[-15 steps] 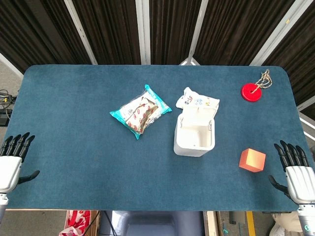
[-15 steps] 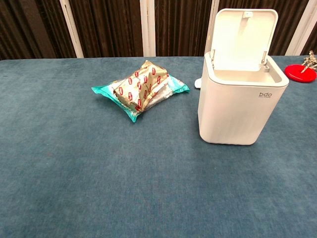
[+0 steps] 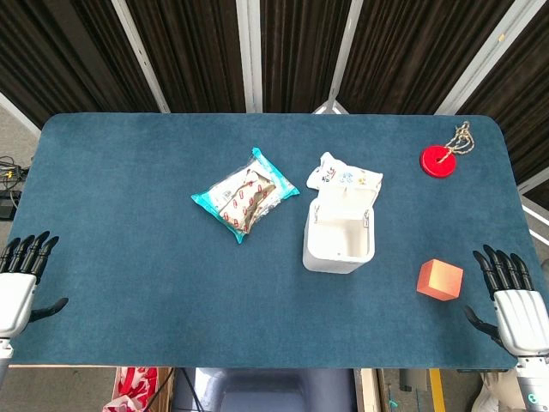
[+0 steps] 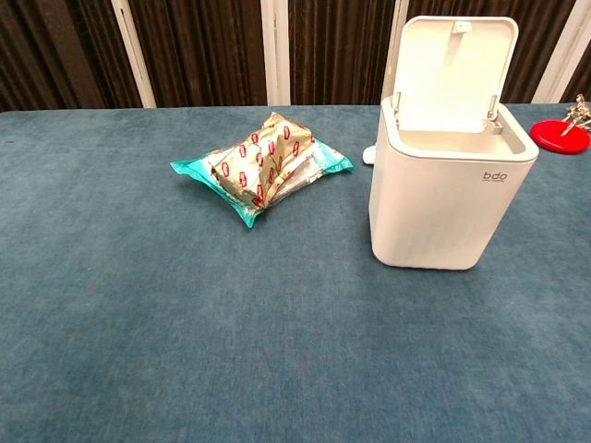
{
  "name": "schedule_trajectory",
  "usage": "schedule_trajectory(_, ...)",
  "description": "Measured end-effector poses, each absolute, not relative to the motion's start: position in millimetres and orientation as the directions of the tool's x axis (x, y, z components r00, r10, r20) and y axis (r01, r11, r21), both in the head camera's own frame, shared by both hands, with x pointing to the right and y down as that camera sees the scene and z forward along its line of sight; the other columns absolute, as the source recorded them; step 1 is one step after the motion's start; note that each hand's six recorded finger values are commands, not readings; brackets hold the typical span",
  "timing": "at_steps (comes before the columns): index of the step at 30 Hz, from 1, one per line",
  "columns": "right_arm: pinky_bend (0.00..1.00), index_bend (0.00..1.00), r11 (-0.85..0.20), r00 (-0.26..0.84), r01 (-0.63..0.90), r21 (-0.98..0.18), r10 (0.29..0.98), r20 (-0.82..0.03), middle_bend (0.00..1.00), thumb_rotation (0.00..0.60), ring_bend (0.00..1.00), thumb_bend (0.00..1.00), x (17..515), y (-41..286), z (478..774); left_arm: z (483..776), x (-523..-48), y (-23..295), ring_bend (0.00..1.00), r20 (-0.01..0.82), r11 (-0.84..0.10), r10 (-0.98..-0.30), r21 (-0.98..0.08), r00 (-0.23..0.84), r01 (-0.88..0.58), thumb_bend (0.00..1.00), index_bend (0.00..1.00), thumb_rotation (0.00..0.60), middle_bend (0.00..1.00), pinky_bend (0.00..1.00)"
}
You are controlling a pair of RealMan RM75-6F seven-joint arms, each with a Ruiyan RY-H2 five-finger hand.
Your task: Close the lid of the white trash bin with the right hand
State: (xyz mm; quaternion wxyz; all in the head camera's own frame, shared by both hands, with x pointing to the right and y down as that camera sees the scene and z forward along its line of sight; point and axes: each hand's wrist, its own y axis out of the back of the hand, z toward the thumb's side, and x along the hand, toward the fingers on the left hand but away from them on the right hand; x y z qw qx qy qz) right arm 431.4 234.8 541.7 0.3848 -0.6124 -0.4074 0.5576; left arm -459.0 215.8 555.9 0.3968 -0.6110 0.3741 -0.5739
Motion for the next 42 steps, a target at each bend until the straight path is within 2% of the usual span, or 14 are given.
schedule_trajectory(2,0.02,0.00,-0.366,0.054,0.088,-0.926,0.930,-0.362,0.00,0.600,0.00,0.26,426.6,230.8,539.5,555.7,-459.7,215.4,0.00,0.404,-0.405,-0.913,-0.914,0.060,-0.005,0.00,0.00,0.600,0.00,0.00)
schedule_trajectory(3,0.07,0.00,-0.363,0.057,0.098,-0.927,0.932,-0.359,0.00,0.600,0.02,0.26,424.3,228.3,538.3,555.6,-459.9,215.2,0.00,0.404,-0.405,-0.913,-0.914,0.060,-0.006,0.00,0.00,0.600,0.00,0.00)
schedule_trajectory(5,0.23,0.00,-0.353,0.062,0.123,-0.927,0.935,-0.348,0.05,0.600,0.10,0.27,419.1,220.0,534.8,555.6,-460.3,215.0,0.00,0.405,-0.407,-0.912,-0.914,0.060,-0.010,0.00,0.00,0.600,0.00,0.00)
schedule_trajectory(7,0.43,0.00,-0.339,0.066,0.149,-0.929,0.941,-0.333,0.20,0.600,0.27,0.32,413.6,208.0,530.1,555.3,-460.6,215.0,0.00,0.407,-0.408,-0.912,-0.913,0.060,-0.013,0.00,0.00,0.600,0.00,0.00)
schedule_trajectory(10,0.58,0.00,-0.323,0.072,0.185,-0.928,0.946,-0.315,0.43,0.600,0.49,0.41,405.6,186.7,523.4,555.0,-460.8,215.1,0.00,0.409,-0.411,-0.910,-0.911,0.060,-0.018,0.00,0.00,0.600,0.00,0.00)
schedule_trajectory(12,0.61,0.00,-0.327,0.075,0.206,-0.922,0.945,-0.318,0.50,0.600,0.56,0.45,401.2,176.0,521.3,555.1,-460.4,215.1,0.00,0.412,-0.414,-0.909,-0.910,0.061,-0.023,0.00,0.00,0.600,0.00,0.00)
schedule_trajectory(15,0.65,0.00,-0.354,0.083,0.255,-0.900,0.935,-0.344,0.57,0.600,0.63,0.49,391.8,159.5,518.7,556.1,-459.2,214.7,0.00,0.418,-0.420,-0.906,-0.907,0.064,-0.027,0.00,0.00,0.600,0.00,0.00)
schedule_trajectory(21,0.66,0.00,-0.425,0.114,0.330,-0.843,0.905,-0.411,0.60,0.600,0.66,0.54,370.1,119.3,510.5,559.0,-457.2,214.1,0.00,0.428,-0.430,-0.901,-0.902,0.066,-0.030,0.00,0.00,0.600,0.00,0.00)
schedule_trajectory(28,0.71,0.00,-0.458,0.142,0.386,-0.801,0.887,-0.439,0.73,0.600,0.78,0.66,340.8,77.5,499.9,559.0,-458.2,212.0,0.00,0.422,-0.425,-0.904,-0.905,0.062,-0.031,0.00,0.00,0.600,0.00,0.00)
schedule_trajectory(38,0.71,0.01,-0.523,0.173,0.388,-0.758,0.850,-0.498,0.75,0.600,0.79,0.73,306.9,46.7,506.6,562.5,-456.6,210.3,0.00,0.438,-0.441,-0.897,-0.896,0.065,-0.048,0.00,0.00,0.600,0.00,0.00)
schedule_trajectory(42,0.71,0.09,-0.547,0.186,0.372,-0.750,0.836,-0.517,0.75,0.600,0.79,0.73,294.2,42.4,511.6,564.3,-456.8,209.9,0.00,0.445,-0.448,-0.893,-0.892,0.065,-0.052,0.00,0.00,0.600,0.00,0.00)
